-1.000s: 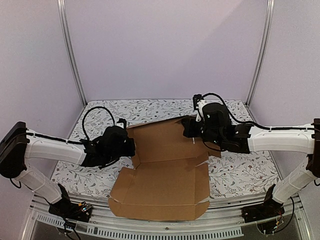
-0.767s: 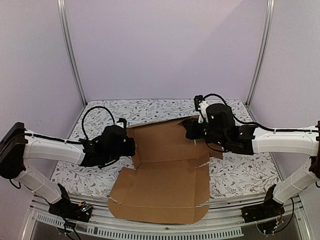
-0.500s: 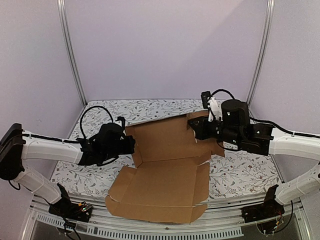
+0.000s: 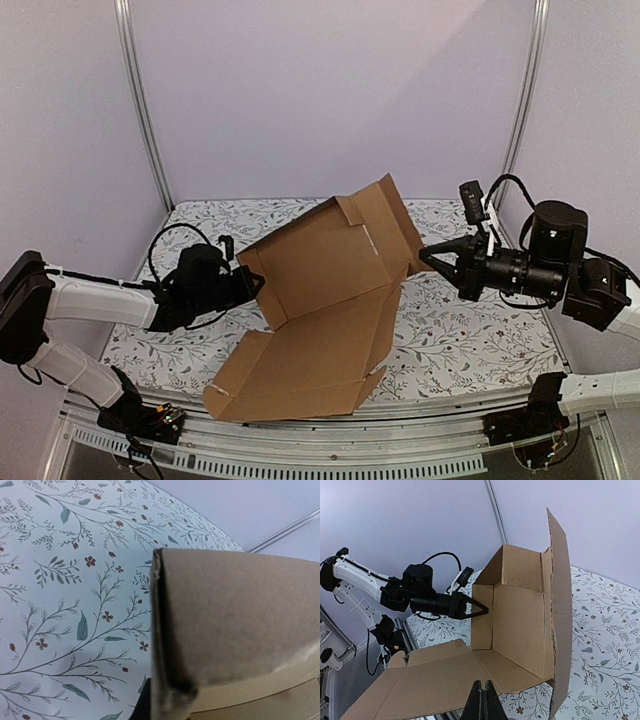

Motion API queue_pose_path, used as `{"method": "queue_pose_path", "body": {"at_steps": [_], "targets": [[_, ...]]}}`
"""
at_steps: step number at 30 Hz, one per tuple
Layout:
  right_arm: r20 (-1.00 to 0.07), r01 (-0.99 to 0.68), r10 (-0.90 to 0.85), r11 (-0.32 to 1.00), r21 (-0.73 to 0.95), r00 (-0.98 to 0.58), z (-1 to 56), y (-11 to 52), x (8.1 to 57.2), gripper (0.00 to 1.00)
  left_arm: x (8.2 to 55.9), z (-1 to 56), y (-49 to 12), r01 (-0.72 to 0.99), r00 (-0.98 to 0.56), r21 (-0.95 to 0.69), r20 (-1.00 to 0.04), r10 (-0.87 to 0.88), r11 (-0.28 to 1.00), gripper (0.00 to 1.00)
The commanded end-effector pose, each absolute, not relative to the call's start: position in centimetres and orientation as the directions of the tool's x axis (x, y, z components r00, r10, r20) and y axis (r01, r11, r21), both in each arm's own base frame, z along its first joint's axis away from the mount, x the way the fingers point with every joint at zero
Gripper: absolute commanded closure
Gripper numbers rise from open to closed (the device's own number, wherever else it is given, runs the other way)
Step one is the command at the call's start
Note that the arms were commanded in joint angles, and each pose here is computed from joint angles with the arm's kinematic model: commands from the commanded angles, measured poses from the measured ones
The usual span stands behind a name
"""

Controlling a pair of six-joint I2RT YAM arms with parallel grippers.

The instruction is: Fold the paper box

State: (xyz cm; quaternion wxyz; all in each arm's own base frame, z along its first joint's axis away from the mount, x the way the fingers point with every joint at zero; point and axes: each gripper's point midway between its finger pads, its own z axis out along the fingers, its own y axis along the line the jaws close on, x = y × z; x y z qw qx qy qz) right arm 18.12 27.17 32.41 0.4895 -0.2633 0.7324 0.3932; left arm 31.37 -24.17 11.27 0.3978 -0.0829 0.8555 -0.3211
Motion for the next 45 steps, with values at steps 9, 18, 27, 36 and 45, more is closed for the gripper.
{"method": "queue_pose_path", "body": {"at_steps": [9, 18, 27, 36, 45], "targets": [[-0.928, -0.812, 0.059, 0.465, 0.352, -0.369, 30.2, 26.9, 16.4, 1.00, 31.3, 15.2, -25.5, 0.151, -0.677, -0.793, -0.518, -0.523, 0.591, 1.00], [-0.932, -0.821, 0.169, 0.442, 0.363, -0.321, 32.9, 28.9, 17.6, 1.00, 30.9, 16.5, -25.9, 0.171, -0.684, -0.819, -0.499, -0.532, 0.548, 1.00], [-0.933, -0.829, 0.224, 0.433, 0.355, -0.283, 35.2, 30.7, 18.4, 1.00, 30.7, 17.5, -25.8, 0.188, -0.676, -0.818, -0.509, -0.532, 0.544, 1.00], [-0.931, -0.818, 0.263, 0.455, 0.353, -0.255, 36.5, 30.6, 19.0, 1.00, 30.6, 18.2, -25.7, 0.209, -0.670, -0.812, -0.525, -0.525, 0.545, 1.00], [-0.926, -0.825, 0.263, 0.433, 0.363, -0.269, 36.7, 32.2, 19.2, 1.00, 30.6, 18.3, -25.8, 0.220, -0.671, -0.808, -0.532, -0.517, 0.547, 1.00]]}}
